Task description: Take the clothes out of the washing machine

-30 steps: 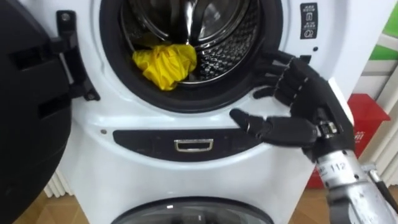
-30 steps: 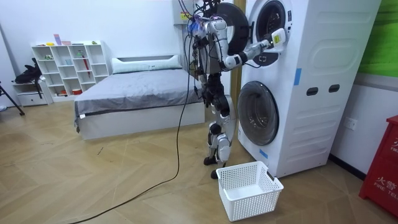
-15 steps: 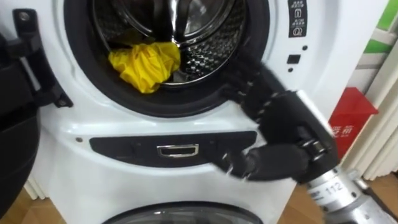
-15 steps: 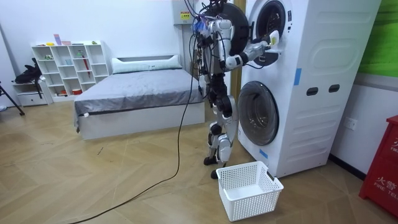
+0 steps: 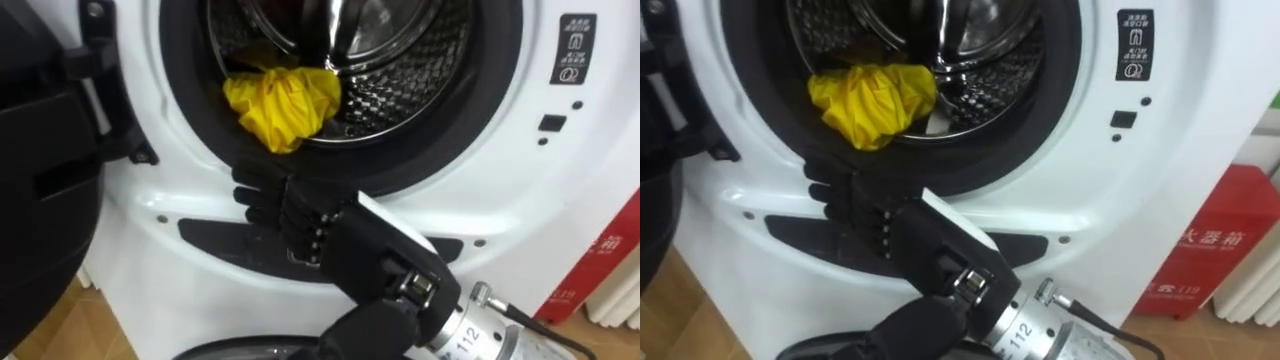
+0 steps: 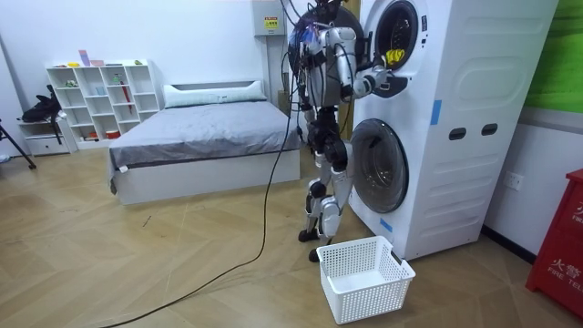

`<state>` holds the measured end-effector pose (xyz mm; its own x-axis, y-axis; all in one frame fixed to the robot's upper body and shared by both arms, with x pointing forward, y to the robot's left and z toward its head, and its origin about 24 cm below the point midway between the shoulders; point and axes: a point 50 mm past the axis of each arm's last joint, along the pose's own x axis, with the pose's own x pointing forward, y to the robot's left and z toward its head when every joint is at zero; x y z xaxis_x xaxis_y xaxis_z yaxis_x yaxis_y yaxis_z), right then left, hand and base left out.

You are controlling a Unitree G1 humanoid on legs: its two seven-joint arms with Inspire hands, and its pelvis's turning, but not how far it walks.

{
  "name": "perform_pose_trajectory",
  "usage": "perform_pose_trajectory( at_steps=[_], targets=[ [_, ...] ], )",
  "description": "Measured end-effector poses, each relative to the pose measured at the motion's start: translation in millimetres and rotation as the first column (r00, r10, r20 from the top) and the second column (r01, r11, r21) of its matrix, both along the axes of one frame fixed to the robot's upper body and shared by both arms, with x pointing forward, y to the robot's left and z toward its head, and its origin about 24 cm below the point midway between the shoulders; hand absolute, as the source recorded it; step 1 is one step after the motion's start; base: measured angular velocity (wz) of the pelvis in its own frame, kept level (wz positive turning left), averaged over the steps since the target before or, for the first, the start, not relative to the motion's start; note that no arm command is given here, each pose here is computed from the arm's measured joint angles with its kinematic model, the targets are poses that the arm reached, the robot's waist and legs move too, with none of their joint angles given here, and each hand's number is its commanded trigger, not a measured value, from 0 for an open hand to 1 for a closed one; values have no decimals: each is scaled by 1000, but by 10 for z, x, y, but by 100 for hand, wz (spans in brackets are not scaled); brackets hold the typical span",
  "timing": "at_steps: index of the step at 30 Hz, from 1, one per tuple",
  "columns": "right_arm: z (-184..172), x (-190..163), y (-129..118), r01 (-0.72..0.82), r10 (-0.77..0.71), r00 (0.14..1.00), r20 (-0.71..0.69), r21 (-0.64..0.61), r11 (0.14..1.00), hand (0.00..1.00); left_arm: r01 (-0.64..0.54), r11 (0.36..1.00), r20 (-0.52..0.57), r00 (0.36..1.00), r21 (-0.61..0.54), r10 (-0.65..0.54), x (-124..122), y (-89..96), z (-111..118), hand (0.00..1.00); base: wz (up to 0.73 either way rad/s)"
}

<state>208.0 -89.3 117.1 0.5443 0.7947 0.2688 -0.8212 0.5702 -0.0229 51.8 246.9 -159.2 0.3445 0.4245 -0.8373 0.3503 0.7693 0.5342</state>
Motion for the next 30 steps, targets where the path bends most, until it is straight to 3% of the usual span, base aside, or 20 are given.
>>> perform_pose_trajectory(
  at_steps=[14, 21, 30],
  targets=[
    [52, 52, 21, 10, -7, 999, 53, -62, 998, 0, 21, 1000, 9, 1000, 2, -21, 59, -24, -1, 0, 0],
    [275, 193, -186, 184, -157, 967, 202, -120, 976, 0, 9, 1000, -8, 1000, -5, -9, -18, -6, -7, 0, 11],
    [655, 370, -236, 341, -325, 889, 323, 7, 940, 0, -14, 1000, 4, 1000, 16, 14, -60, 38, 5, 0, 3]
  ],
)
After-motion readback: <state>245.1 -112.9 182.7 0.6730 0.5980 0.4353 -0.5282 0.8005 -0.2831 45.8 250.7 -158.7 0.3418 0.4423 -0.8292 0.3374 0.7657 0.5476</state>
